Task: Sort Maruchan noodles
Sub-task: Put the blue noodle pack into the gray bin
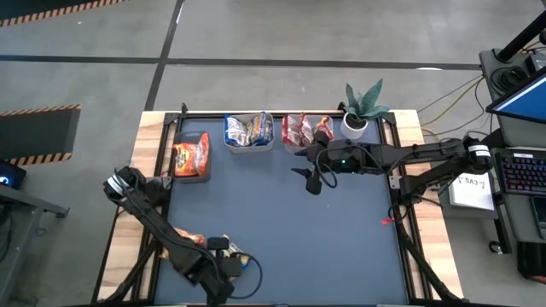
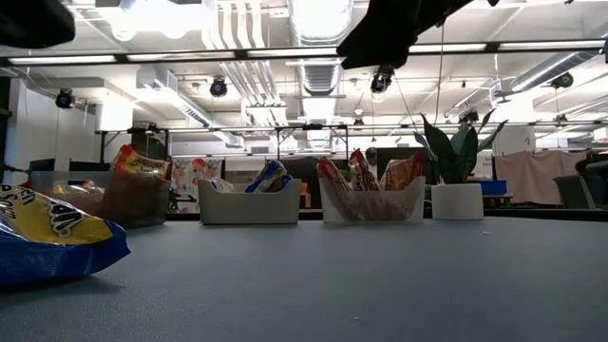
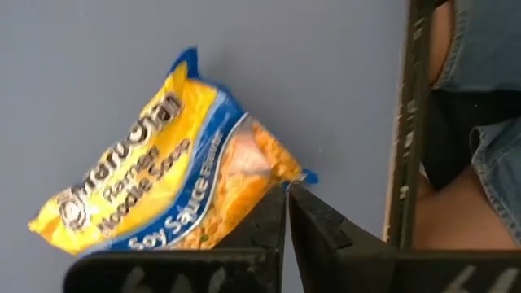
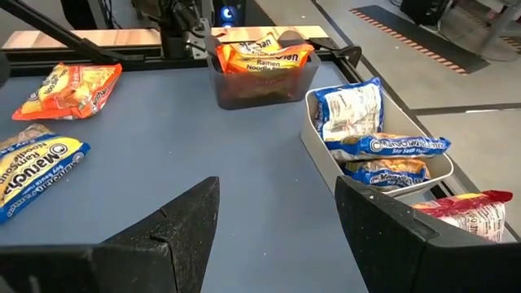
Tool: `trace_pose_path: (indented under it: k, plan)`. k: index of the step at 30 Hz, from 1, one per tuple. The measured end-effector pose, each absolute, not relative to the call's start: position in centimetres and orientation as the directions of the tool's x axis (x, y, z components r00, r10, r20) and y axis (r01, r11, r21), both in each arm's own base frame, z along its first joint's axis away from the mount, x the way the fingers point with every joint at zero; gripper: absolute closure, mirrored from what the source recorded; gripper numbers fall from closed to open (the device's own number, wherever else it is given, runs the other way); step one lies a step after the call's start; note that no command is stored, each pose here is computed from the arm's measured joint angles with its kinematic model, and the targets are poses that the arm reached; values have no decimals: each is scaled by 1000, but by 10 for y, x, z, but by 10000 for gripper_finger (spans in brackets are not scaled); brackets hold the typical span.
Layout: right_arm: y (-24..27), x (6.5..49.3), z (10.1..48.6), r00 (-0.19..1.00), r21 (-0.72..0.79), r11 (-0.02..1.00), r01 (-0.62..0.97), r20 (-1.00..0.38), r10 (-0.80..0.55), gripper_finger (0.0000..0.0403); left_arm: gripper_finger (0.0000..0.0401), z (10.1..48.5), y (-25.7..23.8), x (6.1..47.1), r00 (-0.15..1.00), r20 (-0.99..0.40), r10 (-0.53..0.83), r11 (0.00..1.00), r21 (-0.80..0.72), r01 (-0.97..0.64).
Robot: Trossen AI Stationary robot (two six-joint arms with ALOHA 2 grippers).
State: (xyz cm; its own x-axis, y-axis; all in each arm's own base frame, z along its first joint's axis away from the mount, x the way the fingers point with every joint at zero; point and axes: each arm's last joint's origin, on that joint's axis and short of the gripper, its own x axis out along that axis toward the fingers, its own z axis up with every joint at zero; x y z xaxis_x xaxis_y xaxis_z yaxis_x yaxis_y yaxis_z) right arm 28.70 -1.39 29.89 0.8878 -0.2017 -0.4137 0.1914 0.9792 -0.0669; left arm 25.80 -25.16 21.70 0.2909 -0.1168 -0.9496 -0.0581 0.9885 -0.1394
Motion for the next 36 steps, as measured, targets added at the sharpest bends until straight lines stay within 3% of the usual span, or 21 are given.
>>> trace_pose_path:
  k: [10, 19, 30, 36]
  plan:
    - [-14, 286, 293, 879, -62, 979, 194, -431, -201, 170, 401, 189, -243, 252, 249, -962, -110, 988, -133, -77]
    - [-14, 286, 290, 875, -48, 978, 201, -440, -201, 170, 401, 175, -229, 254, 335, -941, 41, 998, 24, -55]
    - [-13, 285, 286, 874, 14, 977, 214, -449, -185, 170, 401, 188, -203, 261, 469, -819, 330, 933, 360, -27]
    - [-8, 284, 279, 877, 93, 983, 157, -472, -96, 170, 401, 208, -195, 251, 467, -824, 323, 938, 344, -43]
